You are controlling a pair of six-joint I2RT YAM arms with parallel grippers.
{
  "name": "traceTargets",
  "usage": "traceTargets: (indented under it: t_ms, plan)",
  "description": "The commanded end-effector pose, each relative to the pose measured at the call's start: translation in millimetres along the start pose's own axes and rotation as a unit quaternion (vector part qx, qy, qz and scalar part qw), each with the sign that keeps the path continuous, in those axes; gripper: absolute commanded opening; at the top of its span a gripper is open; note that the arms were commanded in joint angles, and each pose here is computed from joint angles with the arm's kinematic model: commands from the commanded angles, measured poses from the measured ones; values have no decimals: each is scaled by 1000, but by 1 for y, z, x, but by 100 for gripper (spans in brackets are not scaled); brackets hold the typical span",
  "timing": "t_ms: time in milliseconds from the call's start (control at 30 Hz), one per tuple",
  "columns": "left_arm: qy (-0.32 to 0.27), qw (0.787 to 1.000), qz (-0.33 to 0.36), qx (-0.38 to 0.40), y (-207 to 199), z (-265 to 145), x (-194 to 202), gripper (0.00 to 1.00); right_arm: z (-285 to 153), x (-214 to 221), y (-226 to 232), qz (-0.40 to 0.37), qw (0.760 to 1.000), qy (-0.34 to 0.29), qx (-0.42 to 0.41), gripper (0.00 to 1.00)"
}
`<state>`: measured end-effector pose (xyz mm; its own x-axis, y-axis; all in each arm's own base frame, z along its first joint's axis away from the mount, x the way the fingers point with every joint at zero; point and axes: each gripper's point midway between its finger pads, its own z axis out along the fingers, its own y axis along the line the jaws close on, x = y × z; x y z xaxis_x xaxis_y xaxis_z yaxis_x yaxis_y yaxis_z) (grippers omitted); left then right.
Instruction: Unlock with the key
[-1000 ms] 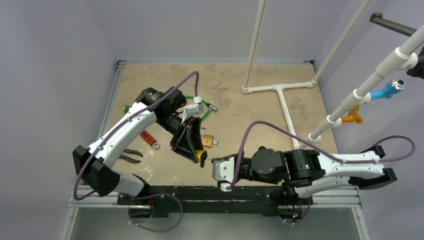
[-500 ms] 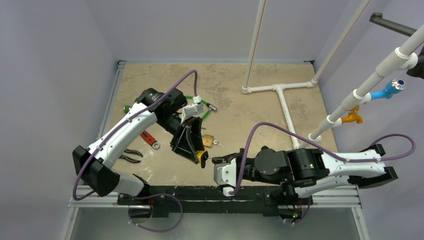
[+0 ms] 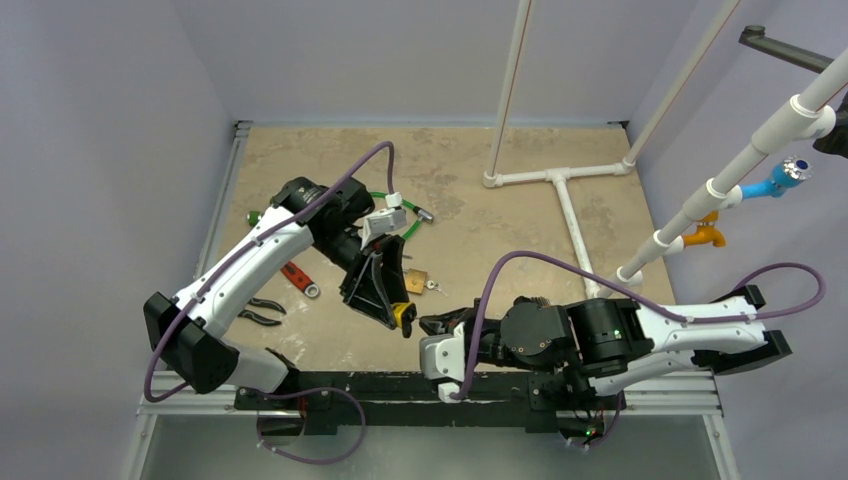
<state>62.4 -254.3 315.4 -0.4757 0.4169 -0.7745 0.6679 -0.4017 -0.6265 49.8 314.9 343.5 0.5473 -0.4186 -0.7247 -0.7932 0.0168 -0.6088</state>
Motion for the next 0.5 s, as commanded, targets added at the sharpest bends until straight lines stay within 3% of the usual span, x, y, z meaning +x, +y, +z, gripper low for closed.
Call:
traceTargets:
  t_ms: [0,467]
  plan:
    - [-33,997,-61,43,-51,4,-5,0,-8,-15,-18,-2,999,-22,30,0]
    - [-17,998,-44,46,-55,7,-6,0,-5,-24,-12,-6,1000,-29,10,0]
